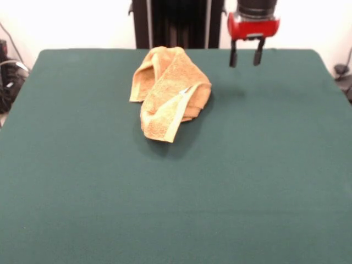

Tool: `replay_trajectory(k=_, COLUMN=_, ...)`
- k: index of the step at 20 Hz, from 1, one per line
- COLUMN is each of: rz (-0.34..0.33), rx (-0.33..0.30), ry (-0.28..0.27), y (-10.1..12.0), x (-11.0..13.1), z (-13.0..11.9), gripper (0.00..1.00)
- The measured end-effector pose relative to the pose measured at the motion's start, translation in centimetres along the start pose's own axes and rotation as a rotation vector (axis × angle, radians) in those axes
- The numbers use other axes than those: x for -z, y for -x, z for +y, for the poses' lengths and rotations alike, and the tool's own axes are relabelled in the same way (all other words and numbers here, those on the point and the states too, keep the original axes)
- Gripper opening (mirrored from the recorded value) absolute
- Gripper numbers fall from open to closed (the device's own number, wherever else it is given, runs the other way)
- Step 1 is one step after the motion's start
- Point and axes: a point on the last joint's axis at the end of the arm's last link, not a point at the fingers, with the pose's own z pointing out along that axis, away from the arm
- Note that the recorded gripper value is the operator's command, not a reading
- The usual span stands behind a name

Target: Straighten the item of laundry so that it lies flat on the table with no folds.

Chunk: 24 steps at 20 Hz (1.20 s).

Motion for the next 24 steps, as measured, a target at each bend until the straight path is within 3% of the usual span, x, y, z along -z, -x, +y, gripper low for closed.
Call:
replay_trajectory(k=6, rz=0.032, rx=-0.011, ry=0.002, y=-1.1, x=-1.5, z=-0.4, gripper=1.00)
replay_trajectory(k=11, rz=0.027, rx=-0.022, ry=-0.005, y=-0.8, x=-1.2, z=-1.1, gripper=1.00)
replay_trajectory(k=19, rz=-0.012, rx=-0.042, ry=-0.017, y=2.2, x=2.7, z=-2.6, gripper=1.00)
replay_trajectory(k=24, rz=-0.077, rx=-0.047, ry=-0.037, y=5.0, x=5.4, z=-3.7, gripper=1.00)
